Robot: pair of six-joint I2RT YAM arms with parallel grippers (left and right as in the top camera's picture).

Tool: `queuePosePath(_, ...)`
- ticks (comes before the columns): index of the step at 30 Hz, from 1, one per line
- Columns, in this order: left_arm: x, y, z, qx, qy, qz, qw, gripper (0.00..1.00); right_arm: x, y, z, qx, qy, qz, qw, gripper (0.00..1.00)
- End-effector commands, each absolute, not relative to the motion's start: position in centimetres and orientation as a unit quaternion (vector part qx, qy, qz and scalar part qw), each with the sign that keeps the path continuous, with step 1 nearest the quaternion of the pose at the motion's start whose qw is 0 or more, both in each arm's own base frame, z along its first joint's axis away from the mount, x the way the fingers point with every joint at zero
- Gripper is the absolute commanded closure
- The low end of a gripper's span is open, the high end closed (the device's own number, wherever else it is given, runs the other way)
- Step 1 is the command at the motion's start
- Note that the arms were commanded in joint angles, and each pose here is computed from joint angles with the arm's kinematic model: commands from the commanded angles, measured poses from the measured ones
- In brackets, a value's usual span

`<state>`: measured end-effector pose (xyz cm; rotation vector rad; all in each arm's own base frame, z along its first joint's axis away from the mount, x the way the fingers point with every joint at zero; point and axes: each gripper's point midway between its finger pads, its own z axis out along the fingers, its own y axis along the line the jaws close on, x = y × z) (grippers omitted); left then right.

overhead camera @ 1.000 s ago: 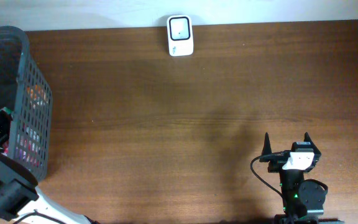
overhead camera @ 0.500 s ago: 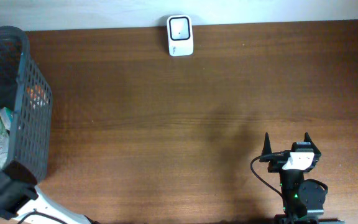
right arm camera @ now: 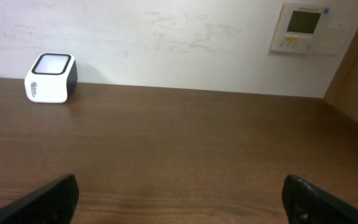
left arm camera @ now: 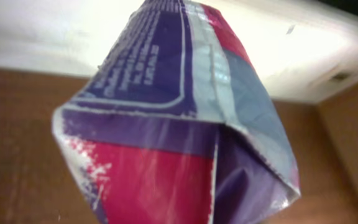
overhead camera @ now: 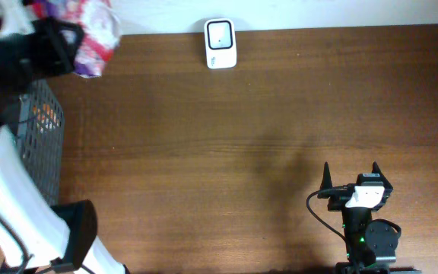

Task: Scan the item barcode
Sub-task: 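Carry the tissue pack to the table center and release it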

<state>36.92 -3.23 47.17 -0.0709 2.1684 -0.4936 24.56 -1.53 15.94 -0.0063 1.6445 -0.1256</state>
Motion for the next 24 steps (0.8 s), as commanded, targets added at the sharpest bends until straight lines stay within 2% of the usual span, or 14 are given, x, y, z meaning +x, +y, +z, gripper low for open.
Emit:
queuePosePath(1, 39.7, -4.8, 42.6, -0.035, 0.912, -0.100, 0.397, 0.91, 24.6, -1.6, 15.6, -0.001, 0.733, -0.058, 0.677, 0.01)
queuePosePath(4, 43.1, -6.8, 35.3, -0.080, 0.939, -0.032, 0.332, 0.91, 24.6, -1.6, 15.6, -0.001, 0.733, -0.058, 0.677, 0.01)
queuePosePath(6, 44.8, -8.9, 28.8, -0.091, 0.953, -0.020, 0.288, 0.91, 24.6, -1.6, 15.6, -0.001, 0.733, -0.058, 0.677, 0.01)
queuePosePath(9, 45.1, -10.6, 19.6, -0.128, 0.963, -0.008, 0.239, 0.91, 24.6, -1.6, 15.6, -0.001, 0.733, -0.058, 0.677, 0.01)
queuePosePath(11, 43.5, -12.0, 14.9, -0.138, 0.969, -0.003, 0.205, 0.89, 24.6, -1.6, 15.6, -0.001, 0.733, -0.058, 0.677, 0.01)
queuePosePath(18, 41.1, -18.4, 11.2, -0.077, 0.980, -0.007, 0.182, 0.87, 24.6, -1.6, 15.6, -0.001, 0.733, -0.058, 0.677, 0.01)
queuePosePath(19, 40.8, -19.2, 10.4, -0.067, 0.982, -0.003, 0.175, 0.82, 24.6, -1.6, 15.6, -0.001, 0.733, -0.058, 0.677, 0.01)
queuePosePath(23, 40.1, -20.9, 9.5, -0.046, 0.985, -0.003, 0.169, 0.51, 24.6, -1.6, 15.6, -0.001, 0.733, -0.058, 0.677, 0.01)
queuePosePath(24, 40.3, -21.0, 9.7, -0.046, 0.984, -0.005, 0.173, 0.46, 24.6, -1.6, 15.6, -0.001, 0.733, -0.058, 0.677, 0.01)
